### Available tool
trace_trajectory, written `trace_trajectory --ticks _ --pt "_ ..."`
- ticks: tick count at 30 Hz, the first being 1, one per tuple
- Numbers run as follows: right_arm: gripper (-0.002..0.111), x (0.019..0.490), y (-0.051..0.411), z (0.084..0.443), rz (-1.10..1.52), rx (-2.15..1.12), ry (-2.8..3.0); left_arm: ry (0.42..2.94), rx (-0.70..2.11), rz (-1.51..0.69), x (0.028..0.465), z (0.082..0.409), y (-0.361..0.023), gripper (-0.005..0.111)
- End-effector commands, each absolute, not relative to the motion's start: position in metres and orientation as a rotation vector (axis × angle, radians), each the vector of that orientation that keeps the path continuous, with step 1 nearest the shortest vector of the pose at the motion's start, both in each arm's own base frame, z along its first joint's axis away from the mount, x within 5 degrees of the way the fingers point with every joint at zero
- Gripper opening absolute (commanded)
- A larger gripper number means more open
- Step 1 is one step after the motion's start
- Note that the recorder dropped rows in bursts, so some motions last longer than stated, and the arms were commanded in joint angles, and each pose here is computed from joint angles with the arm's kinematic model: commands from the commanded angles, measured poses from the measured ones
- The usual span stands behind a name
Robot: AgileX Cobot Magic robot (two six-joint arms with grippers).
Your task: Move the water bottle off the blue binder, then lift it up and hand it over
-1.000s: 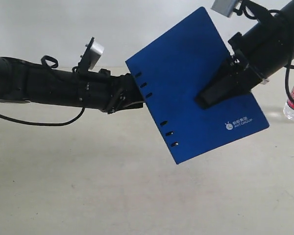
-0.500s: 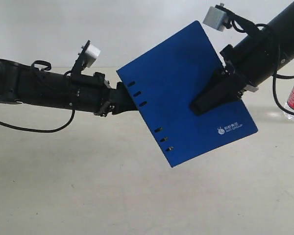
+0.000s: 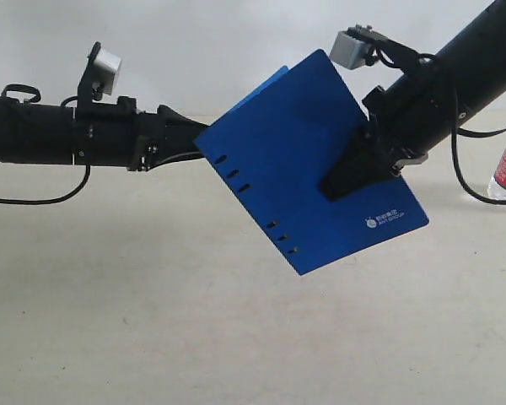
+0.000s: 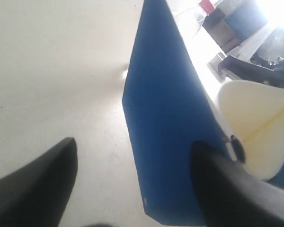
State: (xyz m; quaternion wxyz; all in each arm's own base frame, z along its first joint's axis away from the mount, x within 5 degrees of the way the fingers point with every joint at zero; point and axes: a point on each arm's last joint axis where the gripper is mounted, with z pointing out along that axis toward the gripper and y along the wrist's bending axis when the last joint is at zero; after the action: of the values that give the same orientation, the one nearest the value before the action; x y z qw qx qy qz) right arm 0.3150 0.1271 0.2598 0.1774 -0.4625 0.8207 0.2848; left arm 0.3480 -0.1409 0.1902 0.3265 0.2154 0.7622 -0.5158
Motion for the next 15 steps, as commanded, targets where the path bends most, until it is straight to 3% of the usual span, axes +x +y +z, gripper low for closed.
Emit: trace_trajectory --ticks 1,15 --pt "0.000 0.324 0.125 0.254 0.717 -1.242 2.335 1.873 0.660 -1.512 0.334 0.211 -0.148 0.065" --pt "0.000 0.337 0.123 0.256 0.570 -1.215 2.243 1.935 0.649 -1.504 0.337 0.152 -0.148 0.065"
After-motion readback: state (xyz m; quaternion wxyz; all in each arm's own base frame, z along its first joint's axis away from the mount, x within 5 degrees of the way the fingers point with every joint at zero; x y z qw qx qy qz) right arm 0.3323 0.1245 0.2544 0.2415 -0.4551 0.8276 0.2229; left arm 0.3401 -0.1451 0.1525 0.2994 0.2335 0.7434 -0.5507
